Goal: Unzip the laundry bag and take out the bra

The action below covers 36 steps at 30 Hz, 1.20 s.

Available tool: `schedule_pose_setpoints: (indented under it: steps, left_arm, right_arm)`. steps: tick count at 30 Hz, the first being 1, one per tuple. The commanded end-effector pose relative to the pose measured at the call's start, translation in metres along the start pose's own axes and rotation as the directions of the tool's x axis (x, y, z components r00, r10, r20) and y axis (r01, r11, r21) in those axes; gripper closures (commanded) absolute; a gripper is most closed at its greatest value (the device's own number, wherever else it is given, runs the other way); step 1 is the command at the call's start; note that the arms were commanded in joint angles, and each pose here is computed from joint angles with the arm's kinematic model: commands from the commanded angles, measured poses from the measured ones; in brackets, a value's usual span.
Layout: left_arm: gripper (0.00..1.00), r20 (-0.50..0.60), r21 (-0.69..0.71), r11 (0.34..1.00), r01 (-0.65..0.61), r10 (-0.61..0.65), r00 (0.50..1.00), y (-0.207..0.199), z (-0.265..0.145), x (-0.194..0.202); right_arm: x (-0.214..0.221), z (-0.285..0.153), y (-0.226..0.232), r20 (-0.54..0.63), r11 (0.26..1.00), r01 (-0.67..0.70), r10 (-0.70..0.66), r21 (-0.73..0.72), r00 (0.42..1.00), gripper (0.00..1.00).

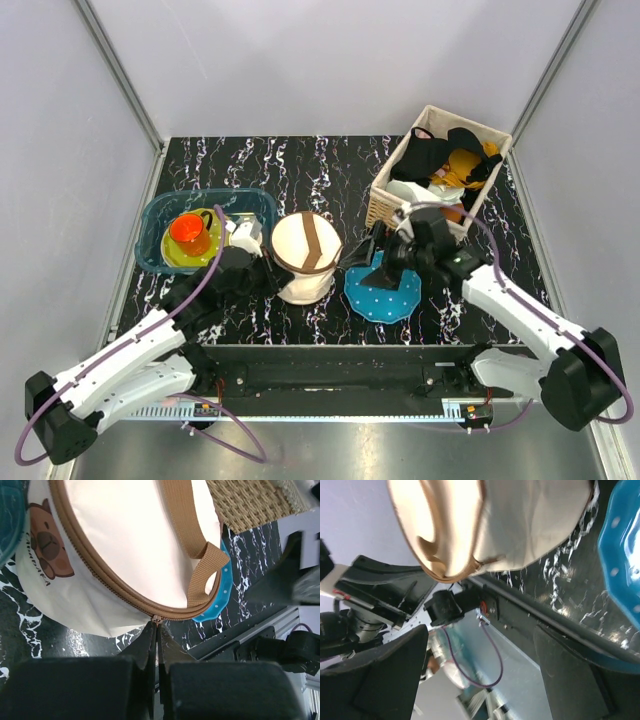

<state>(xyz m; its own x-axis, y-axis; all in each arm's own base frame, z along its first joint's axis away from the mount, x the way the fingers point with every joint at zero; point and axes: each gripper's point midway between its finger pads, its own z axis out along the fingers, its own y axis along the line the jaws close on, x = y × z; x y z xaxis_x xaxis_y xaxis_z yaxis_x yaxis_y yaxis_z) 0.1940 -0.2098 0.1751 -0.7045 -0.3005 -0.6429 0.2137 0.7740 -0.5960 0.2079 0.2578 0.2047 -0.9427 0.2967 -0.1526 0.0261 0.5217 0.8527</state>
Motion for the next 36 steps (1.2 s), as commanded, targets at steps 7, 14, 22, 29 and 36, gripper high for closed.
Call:
schedule_pose_setpoints:
  steps: [7,14,22,29,36]
  left_arm:
    - [1.0,0.021,0.033,0.999,0.019,-0.019,1.0,-0.021,0.004,-0.005]
    - [1.0,0.024,0.051,0.999,0.019,-0.02,0.999,-0.029,0.002,-0.005]
    - [1.0,0.074,-0.01,0.998,-0.054,0.055,0.996,-0.018,-0.013,-0.018]
    - [1.0,0.097,-0.07,0.992,-0.1,0.107,0.99,0.0,-0.027,-0.033]
    - [1.0,0.101,-0.092,0.989,-0.117,0.126,0.987,0.012,-0.031,-0.035]
  right_arm:
    - [0.029,0.069,0.055,-0.116,0.966,-0.185,0.165,-0.181,0.979,0.09]
    - [0.024,0.094,0.059,-0.108,0.959,-0.195,0.176,-0.205,0.978,0.28]
    - [0.009,0.088,0.053,0.004,0.991,-0.01,0.01,-0.135,1.0,1.0]
    - [0.025,0.068,0.028,-0.206,0.972,0.211,-0.228,-0.099,0.952,1.0]
    - [0.019,0.031,0.015,-0.355,0.931,0.328,-0.364,-0.158,0.861,1.0]
